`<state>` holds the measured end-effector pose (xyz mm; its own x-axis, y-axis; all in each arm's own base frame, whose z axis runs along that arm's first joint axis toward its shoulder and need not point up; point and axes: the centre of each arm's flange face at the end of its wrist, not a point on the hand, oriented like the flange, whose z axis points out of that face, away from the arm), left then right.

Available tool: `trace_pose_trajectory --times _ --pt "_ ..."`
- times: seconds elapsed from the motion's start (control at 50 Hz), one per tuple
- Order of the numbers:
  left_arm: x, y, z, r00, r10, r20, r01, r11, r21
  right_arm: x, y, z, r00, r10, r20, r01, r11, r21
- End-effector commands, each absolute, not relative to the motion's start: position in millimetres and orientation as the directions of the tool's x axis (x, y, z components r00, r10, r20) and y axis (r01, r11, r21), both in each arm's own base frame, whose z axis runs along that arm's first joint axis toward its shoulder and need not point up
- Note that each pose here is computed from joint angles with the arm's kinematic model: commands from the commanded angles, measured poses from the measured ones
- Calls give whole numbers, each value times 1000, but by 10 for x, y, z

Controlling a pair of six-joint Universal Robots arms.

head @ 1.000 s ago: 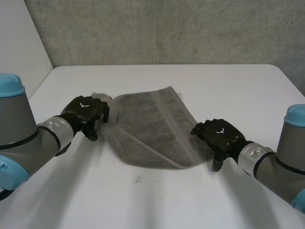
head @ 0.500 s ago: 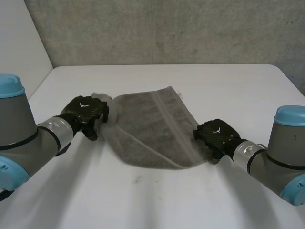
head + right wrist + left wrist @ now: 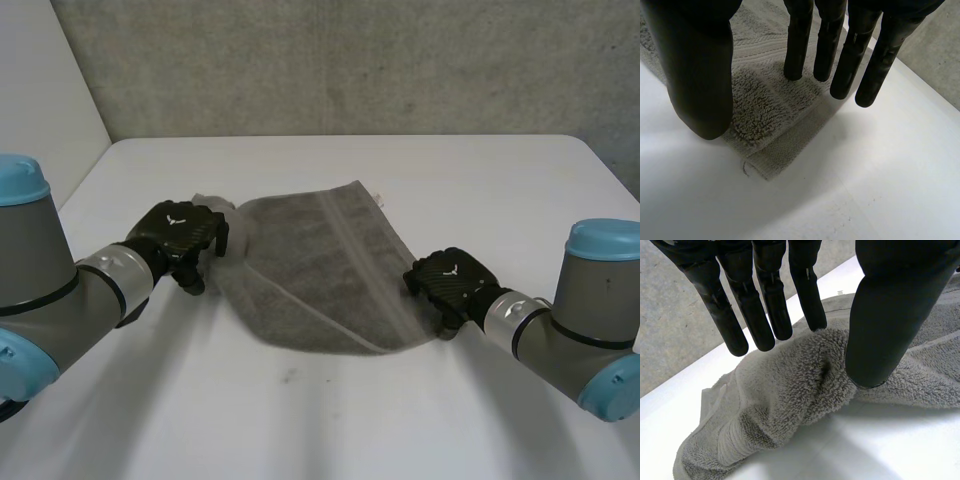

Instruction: Fold the towel.

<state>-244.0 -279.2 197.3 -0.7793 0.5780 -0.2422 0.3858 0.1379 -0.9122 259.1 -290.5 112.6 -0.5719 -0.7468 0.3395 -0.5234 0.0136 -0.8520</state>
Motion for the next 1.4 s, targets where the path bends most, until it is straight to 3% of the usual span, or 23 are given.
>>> trace_pose_trajectory --times 0.02,1.14,1.3,1.4 --pt "-2442 -2788 1970 -779 579 -242 386 138 -912 2602 -2942 1101 -573 -743 344 -523 8 -852" --pt "-2442 -2806 1946 -777 579 -245 391 140 -910 2667 -3097 1212 -587 -727 357 -498 -24 -867" --pt "-2448 -2836 1896 -778 573 -256 390 122 -913 2590 -2999 1550 -591 -724 356 -503 -15 -864" --pt "-2448 -2843 1905 -780 569 -259 388 116 -914 2415 -2920 1744 -600 -728 332 -538 61 -840"
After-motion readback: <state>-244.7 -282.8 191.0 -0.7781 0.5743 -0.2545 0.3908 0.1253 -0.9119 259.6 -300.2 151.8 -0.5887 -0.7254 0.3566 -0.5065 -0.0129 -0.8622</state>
